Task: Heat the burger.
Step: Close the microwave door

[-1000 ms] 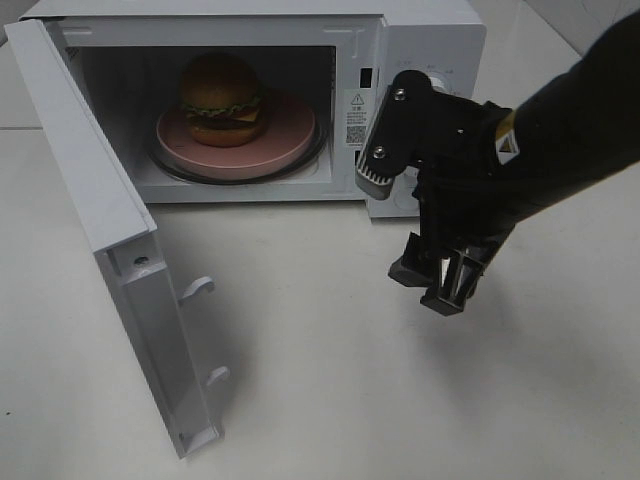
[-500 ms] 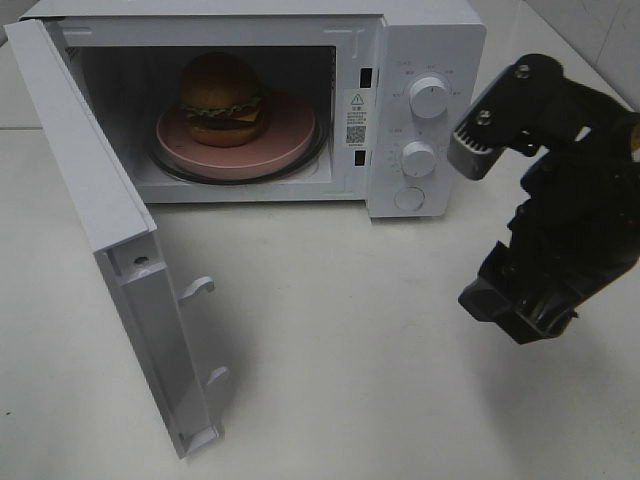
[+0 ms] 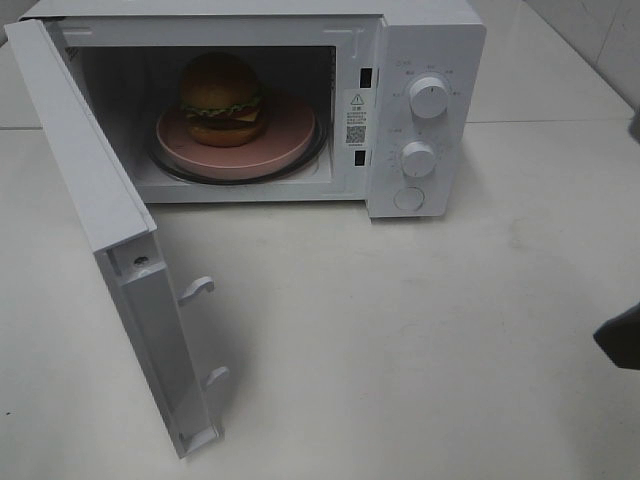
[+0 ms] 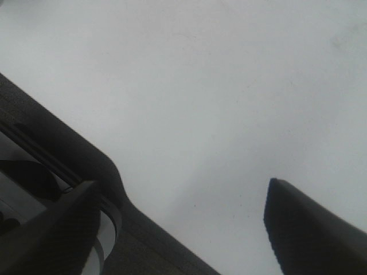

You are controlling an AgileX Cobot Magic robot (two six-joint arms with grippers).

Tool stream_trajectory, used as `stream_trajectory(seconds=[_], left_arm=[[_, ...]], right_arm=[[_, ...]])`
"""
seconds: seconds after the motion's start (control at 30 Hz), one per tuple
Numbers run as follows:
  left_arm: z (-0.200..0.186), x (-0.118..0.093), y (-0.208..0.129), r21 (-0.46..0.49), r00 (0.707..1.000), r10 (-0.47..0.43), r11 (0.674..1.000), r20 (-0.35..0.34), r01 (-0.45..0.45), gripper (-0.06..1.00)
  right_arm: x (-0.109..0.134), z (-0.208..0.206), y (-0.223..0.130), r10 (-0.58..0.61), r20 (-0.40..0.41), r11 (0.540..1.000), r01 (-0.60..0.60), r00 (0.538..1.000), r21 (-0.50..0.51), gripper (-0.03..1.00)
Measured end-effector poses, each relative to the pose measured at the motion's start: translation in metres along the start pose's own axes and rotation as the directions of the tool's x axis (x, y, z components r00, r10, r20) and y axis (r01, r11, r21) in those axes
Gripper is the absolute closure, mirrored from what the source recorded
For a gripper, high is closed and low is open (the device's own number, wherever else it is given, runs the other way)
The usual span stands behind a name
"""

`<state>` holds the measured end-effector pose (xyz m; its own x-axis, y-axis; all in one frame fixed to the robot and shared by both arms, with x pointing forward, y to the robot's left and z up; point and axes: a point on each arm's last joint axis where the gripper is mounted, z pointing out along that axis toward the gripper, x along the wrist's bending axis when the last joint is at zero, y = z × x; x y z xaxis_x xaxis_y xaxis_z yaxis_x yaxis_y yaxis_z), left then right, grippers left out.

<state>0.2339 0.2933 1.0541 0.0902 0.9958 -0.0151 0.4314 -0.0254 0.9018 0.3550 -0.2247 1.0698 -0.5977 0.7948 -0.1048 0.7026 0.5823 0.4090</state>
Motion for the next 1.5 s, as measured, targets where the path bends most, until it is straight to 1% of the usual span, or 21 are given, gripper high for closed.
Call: stream_trajectory(seconds=[0.13, 0.2, 0.23, 0.3, 0.33, 0.37, 0.43, 0.47, 0.7, 0.73, 0.83, 1.0, 1.03, 1.1, 1.13, 1.2, 1.27, 1.37, 1.43, 1.47, 1.5], left_arm=[[0.0, 0.0, 0.0, 0.0, 1.0, 0.0, 1.0, 0.0, 0.0, -0.03], [0.0, 0.0, 0.0, 0.0, 1.0, 0.0, 1.0, 0.0, 0.0, -0.03], [0.0, 0.0, 0.0, 0.0, 1.0, 0.0, 1.0, 0.0, 0.0, -0.03], [0.0, 0.0, 0.0, 0.0, 1.0, 0.0, 1.0, 0.0, 0.0, -0.03], [0.0, 0.0, 0.0, 0.0, 1.0, 0.0, 1.0, 0.0, 0.0, -0.03], [0.0, 0.0, 0.0, 0.0, 1.0, 0.0, 1.0, 0.0, 0.0, -0.03], [0.0, 0.0, 0.0, 0.0, 1.0, 0.0, 1.0, 0.0, 0.0, -0.03], [0.0, 0.0, 0.0, 0.0, 1.0, 0.0, 1.0, 0.0, 0.0, -0.03], [0.0, 0.0, 0.0, 0.0, 1.0, 0.0, 1.0, 0.0, 0.0, -0.03], [0.0, 0.0, 0.0, 0.0, 1.0, 0.0, 1.0, 0.0, 0.0, -0.03], [0.0, 0.0, 0.0, 0.0, 1.0, 0.0, 1.0, 0.0, 0.0, -0.03], [0.0, 0.0, 0.0, 0.0, 1.0, 0.0, 1.0, 0.0, 0.0, -0.03], [0.0, 0.0, 0.0, 0.0, 1.0, 0.0, 1.0, 0.0, 0.0, -0.03], [0.0, 0.0, 0.0, 0.0, 1.0, 0.0, 1.0, 0.0, 0.0, -0.03], [0.0, 0.0, 0.0, 0.0, 1.0, 0.0, 1.0, 0.0, 0.0, -0.03], [0.0, 0.0, 0.0, 0.0, 1.0, 0.0, 1.0, 0.0, 0.0, -0.03], [0.0, 0.0, 0.0, 0.0, 1.0, 0.0, 1.0, 0.0, 0.0, -0.03], [0.0, 0.0, 0.0, 0.0, 1.0, 0.0, 1.0, 0.0, 0.0, -0.03], [0.0, 0.0, 0.0, 0.0, 1.0, 0.0, 1.0, 0.0, 0.0, -0.03], [0.0, 0.0, 0.0, 0.0, 1.0, 0.0, 1.0, 0.0, 0.0, -0.03], [0.0, 0.0, 0.0, 0.0, 1.0, 0.0, 1.0, 0.0, 0.0, -0.03]], right_arm=[[-0.001, -0.015, -0.014, 0.029, 0.002, 0.999, -0.029, 1.0, -0.017, 0.21], [-0.001, -0.027, -0.025, 0.044, 0.004, 0.998, -0.044, 0.999, -0.048, 0.21], [-0.001, -0.027, -0.025, 0.044, 0.004, 0.998, -0.044, 0.999, -0.048, 0.21], [-0.001, -0.038, -0.036, 0.07, 0.002, 0.992, -0.069, 0.998, -0.105, 0.21], [-0.001, -0.038, -0.036, 0.07, 0.002, 0.992, -0.069, 0.998, -0.105, 0.21], [-0.001, -0.044, -0.044, 0.081, 0.001, 0.987, -0.08, 0.997, -0.139, 0.21], [-0.001, -0.046, -0.048, 0.09, 0.0, 0.984, -0.089, 0.996, -0.152, 0.21], [-0.001, -0.046, -0.056, 0.097, -0.001, 0.981, -0.096, 0.995, -0.168, 0.21], [0.002, -0.028, -0.076, 0.111, -0.001, 0.984, -0.11, 0.994, -0.137, 0.21], [0.003, -0.02, -0.08, 0.134, -0.003, 0.984, -0.133, 0.991, -0.116, 0.21], [0.004, -0.013, -0.083, 0.166, -0.006, 0.981, -0.165, 0.986, -0.099, 0.21], [0.004, -0.009, -0.084, 0.186, -0.003, 0.976, -0.185, 0.983, -0.113, 0.21], [0.002, -0.009, -0.086, 0.213, 0.006, 0.967, -0.209, 0.977, -0.148, 0.21], [0.001, -0.009, -0.087, 0.228, 0.012, 0.961, -0.223, 0.974, -0.165, 0.21], [-0.001, -0.012, -0.092, 0.272, 0.036, 0.945, -0.26, 0.962, -0.2, 0.21], [-0.003, -0.014, -0.095, 0.285, 0.053, 0.939, -0.268, 0.957, -0.213, 0.21], [-0.004, -0.023, -0.108, 0.353, 0.104, 0.9, -0.307, 0.93, -0.308, 0.21], [-0.004, -0.026, -0.111, 0.371, 0.113, 0.889, -0.318, 0.922, -0.329, 0.21], [-0.001, -0.032, -0.12, 0.424, 0.133, 0.849, -0.342, 0.896, -0.403, 0.21], [-0.001, -0.032, -0.12, 0.424, 0.133, 0.849, -0.342, 0.896, -0.403, 0.21], [0.002, -0.035, -0.127, 0.46, 0.14, 0.82, -0.36, 0.877, -0.445, 0.21]])
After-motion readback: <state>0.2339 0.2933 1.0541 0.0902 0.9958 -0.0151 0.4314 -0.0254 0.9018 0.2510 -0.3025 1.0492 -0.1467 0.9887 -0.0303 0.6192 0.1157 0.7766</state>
